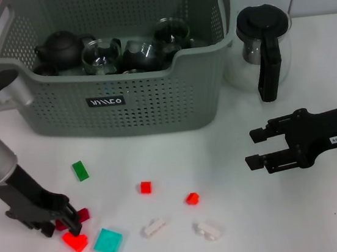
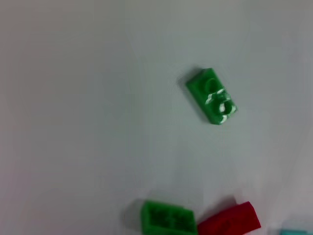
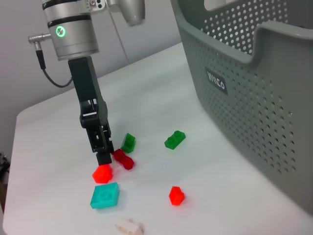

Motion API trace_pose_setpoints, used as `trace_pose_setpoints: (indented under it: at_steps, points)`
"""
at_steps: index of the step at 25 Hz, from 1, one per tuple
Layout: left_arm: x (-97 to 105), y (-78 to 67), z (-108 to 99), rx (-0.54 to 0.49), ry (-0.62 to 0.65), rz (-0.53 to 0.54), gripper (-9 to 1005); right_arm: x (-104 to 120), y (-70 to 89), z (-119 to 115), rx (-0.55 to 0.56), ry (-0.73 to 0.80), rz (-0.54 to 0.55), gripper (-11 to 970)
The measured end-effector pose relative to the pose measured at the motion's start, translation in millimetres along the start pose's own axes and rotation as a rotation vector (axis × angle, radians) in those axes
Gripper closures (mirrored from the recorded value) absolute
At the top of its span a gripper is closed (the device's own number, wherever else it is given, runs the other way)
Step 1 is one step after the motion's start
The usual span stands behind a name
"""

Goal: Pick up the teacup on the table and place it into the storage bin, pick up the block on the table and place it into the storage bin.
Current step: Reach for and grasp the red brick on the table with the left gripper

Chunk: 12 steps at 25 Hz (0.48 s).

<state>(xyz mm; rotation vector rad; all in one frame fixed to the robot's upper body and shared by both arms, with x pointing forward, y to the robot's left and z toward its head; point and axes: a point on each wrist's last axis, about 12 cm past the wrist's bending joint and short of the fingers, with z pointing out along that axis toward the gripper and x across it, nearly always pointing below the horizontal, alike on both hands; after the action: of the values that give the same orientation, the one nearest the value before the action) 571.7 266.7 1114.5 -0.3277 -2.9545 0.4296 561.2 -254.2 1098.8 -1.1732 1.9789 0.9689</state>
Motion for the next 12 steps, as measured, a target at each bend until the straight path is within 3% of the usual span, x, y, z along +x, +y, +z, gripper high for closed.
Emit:
trace_pose_setpoints:
  at_steps: [6,9,12]
  points:
    - [-4,-16.0,-2,-0.002,-0.024,0.120,468,0,0.1,0,-0.001,0.000,0.000,258]
    - [-2,-18.7,-13,-0.024,-0.080,0.217,468,0,-0.1,0,0.001,-0.002,0.001,258]
    - [4,-20.5,-23,-0.049,-0.134,0.381,469,0,-0.8,-1,0.007,-0.004,0.002,259]
